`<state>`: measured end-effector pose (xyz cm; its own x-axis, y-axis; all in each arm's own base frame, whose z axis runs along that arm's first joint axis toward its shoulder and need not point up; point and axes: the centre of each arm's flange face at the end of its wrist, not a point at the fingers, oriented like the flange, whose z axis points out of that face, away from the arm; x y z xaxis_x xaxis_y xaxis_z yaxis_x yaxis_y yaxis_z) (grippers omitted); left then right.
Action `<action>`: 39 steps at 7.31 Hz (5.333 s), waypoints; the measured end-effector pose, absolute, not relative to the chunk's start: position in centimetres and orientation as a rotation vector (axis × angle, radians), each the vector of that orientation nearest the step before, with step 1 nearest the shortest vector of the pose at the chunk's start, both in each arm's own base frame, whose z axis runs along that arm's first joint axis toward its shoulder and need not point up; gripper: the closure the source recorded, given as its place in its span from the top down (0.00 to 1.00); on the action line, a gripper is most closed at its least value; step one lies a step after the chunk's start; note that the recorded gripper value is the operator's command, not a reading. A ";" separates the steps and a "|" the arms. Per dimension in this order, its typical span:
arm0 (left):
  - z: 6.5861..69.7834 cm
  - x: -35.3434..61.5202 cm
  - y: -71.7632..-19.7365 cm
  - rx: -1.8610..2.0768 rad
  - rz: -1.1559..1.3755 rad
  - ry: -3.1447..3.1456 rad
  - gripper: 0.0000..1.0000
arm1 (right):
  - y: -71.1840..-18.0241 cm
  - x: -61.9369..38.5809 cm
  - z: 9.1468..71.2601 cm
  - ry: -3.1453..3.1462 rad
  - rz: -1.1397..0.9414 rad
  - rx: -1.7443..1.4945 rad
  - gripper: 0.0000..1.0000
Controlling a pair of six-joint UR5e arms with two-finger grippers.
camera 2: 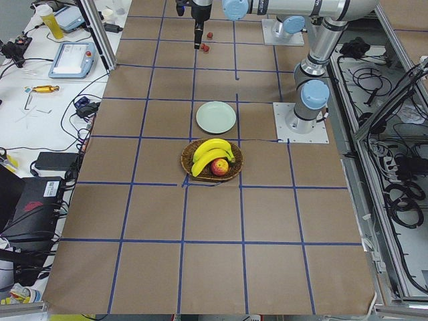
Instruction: Collect all strawberries into plate
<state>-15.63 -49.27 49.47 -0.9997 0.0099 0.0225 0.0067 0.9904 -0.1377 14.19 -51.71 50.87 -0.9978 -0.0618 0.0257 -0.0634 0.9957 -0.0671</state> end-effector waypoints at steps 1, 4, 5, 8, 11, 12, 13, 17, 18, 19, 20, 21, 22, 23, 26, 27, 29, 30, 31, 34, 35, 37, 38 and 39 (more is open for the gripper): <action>49.3 -15.6 -49.3 -0.016 0.208 -3.114 1.00 | -51.8 14.2 50.7 -3.115 0.099 0.098 1.00; 48.8 -15.6 -49.4 -0.018 0.191 -3.116 1.00 | -52.5 14.2 45.0 -3.111 -0.060 0.102 1.00; 48.7 -15.6 -49.5 -0.019 0.188 -3.117 1.00 | -52.6 14.1 41.5 -3.107 -0.138 0.104 1.00; 48.3 -15.6 -49.5 -0.021 0.175 -3.118 1.00 | -52.8 13.0 31.3 -3.102 -0.144 0.149 1.00; 47.9 -15.7 -49.3 -0.022 0.162 -3.119 1.00 | -50.7 8.9 23.1 -3.101 0.001 0.277 1.00; 47.9 -15.7 -49.3 -0.021 0.161 -3.119 1.00 | -49.5 8.3 21.4 -3.100 0.035 0.279 1.00; 47.8 -15.7 -49.3 -0.021 0.159 -3.119 1.00 | -48.8 8.1 20.5 -3.100 0.043 0.277 1.00; 47.7 -15.7 -49.4 -0.021 0.156 -3.119 1.00 | -47.9 8.0 18.9 -3.095 0.002 0.298 0.86; 47.7 -15.7 -49.4 -0.021 0.156 -3.119 1.00 | -47.9 7.9 18.6 -3.094 -0.008 0.299 0.60; 47.7 -15.7 -49.4 -0.021 0.156 -3.119 1.00 | -47.9 7.9 18.4 -3.093 -0.015 0.298 0.45; 47.7 -15.7 -49.4 -0.021 0.156 -3.119 1.00 | -47.8 7.9 18.2 -3.092 -0.021 0.296 0.26; 47.7 -15.7 -49.4 -0.021 0.156 -3.119 1.00 | -47.8 7.9 18.1 -3.092 -0.026 0.291 0.00; 47.7 -15.7 -49.4 -0.021 0.156 -3.119 1.00 | -47.8 7.9 18.0 -3.092 -0.029 0.283 0.00; 47.7 -15.7 -49.4 -0.021 0.155 -3.119 1.00 | -47.8 7.8 18.0 -3.089 -0.029 0.271 0.00; 47.7 -15.7 -49.4 -0.021 0.157 -3.119 1.00 | -50.0 8.7 20.8 -3.108 0.055 0.128 0.00; 47.8 -15.7 -49.3 -0.021 0.158 -3.119 1.00 | -51.4 11.3 22.8 -3.138 0.092 0.063 0.00; 47.8 -15.7 -49.3 -0.023 0.160 -3.119 1.00 | -51.9 20.2 26.1 -3.173 0.138 -0.076 0.00; 47.8 -15.7 -49.3 -0.023 0.160 -3.119 1.00 | -50.8 24.9 26.3 -3.184 0.136 -0.128 0.00; 47.8 -15.7 -49.3 -0.023 0.159 -3.119 1.00 | -49.2 30.0 25.2 -3.195 0.120 -0.146 0.00; 47.9 -15.7 -49.3 -0.023 0.162 -3.119 1.00 | -45.9 40.8 20.5 -3.204 0.063 -0.144 0.21; 47.9 -15.7 -49.3 -0.023 0.162 -3.119 1.00 | -45.5 41.6 19.4 -3.198 0.043 -0.144 0.99; 48.0 -15.7 -49.2 -0.023 0.163 -3.119 1.00 | -45.3 41.9 19.3 -3.195 0.042 -0.131 1.00; 48.0 -15.7 -49.2 -0.023 0.164 -3.119 1.00 | -45.5 41.7 20.0 -3.192 0.059 -0.130 1.00; 48.0 -15.7 -49.2 -0.023 0.165 -3.118 1.00 | -45.9 41.0 21.2 -3.194 0.086 -0.150 1.00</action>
